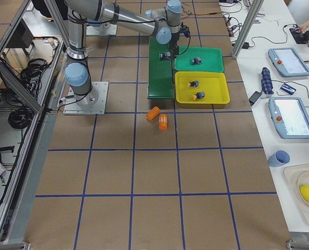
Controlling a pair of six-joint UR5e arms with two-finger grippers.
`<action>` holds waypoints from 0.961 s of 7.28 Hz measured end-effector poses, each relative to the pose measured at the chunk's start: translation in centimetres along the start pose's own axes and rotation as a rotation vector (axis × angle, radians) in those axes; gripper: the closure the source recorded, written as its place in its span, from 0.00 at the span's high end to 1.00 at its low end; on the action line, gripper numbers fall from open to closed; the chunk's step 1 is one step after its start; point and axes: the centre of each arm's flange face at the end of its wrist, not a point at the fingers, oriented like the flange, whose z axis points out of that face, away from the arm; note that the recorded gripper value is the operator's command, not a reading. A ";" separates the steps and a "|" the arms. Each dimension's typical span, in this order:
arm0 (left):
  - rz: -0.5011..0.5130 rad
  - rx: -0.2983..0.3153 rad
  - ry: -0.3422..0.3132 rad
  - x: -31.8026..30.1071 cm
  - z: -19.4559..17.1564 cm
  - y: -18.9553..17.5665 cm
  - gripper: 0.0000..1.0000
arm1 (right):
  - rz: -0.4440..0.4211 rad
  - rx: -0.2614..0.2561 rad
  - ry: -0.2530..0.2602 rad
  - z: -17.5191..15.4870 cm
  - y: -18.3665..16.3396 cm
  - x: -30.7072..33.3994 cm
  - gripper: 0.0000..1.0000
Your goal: Sort buttons by color to trays
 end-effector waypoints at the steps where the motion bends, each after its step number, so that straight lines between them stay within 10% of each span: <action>1: 0.006 0.003 -0.001 0.0 -0.1 0.1 1.00 | 0.001 0.002 -0.006 0.6 0.4 -0.1 0.92; 4: 0.013 0.005 -0.004 0.0 -0.2 0.2 1.00 | 0.001 0.001 -0.009 1.1 0.7 -0.1 0.74; 6: 0.015 0.005 -0.004 0.0 -0.2 0.2 1.00 | 0.002 -0.021 -0.007 2.1 1.3 0.0 0.14; 7: 0.015 0.005 -0.005 0.0 -0.2 0.2 1.00 | 0.001 -0.034 -0.006 2.5 1.6 0.2 0.00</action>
